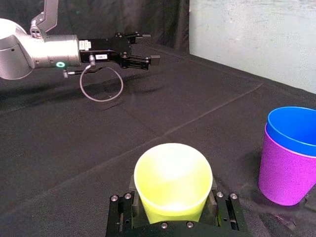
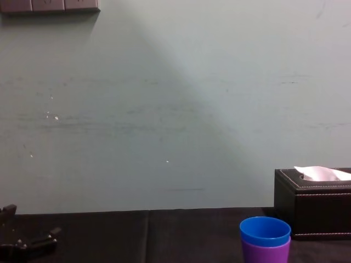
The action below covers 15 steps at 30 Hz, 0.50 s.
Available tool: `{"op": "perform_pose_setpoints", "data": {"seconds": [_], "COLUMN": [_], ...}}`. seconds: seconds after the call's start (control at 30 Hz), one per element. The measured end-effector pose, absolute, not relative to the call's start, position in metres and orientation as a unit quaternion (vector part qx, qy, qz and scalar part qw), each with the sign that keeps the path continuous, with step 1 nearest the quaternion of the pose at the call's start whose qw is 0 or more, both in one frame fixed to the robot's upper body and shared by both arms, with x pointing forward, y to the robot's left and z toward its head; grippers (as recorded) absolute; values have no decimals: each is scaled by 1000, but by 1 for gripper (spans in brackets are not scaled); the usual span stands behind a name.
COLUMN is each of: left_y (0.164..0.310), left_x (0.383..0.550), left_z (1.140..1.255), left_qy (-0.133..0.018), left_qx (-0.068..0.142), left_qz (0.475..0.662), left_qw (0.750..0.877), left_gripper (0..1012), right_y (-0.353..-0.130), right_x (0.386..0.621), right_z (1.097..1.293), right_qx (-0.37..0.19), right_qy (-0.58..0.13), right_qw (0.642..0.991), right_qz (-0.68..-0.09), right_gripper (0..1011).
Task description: Stack the three plastic cups sequentially using one hand.
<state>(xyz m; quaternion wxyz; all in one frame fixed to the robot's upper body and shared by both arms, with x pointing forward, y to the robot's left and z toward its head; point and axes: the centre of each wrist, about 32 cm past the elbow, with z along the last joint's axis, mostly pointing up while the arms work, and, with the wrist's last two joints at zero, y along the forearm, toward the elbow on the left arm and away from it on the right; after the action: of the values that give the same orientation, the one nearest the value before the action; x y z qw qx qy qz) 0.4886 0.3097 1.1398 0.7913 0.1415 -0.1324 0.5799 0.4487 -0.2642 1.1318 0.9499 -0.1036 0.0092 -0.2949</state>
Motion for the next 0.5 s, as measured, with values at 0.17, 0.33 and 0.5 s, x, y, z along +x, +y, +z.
{"op": "perform_pose_setpoints", "data": {"seconds": [0.17,0.33,0.5], "left_y": [310,310,310], "left_x": [489,489,489], "left_z": [1140,1140,1140], "left_qy": [-132,-132,-132], "left_qx": [142,142,141], "left_qz": [580,580,580], "left_qw": [791,791,791], "left_gripper": [1011,1012,1011], "right_y": [-264,-265,-265], "right_x": [448,448,448], "right_z": [1132,1132,1132], "right_qx": [-103,-103,-103], "right_qy": [9,8,8], "right_qw": [950,950,950], "right_qz": [-295,-296,-296], "right_gripper": [743,733,733]}}
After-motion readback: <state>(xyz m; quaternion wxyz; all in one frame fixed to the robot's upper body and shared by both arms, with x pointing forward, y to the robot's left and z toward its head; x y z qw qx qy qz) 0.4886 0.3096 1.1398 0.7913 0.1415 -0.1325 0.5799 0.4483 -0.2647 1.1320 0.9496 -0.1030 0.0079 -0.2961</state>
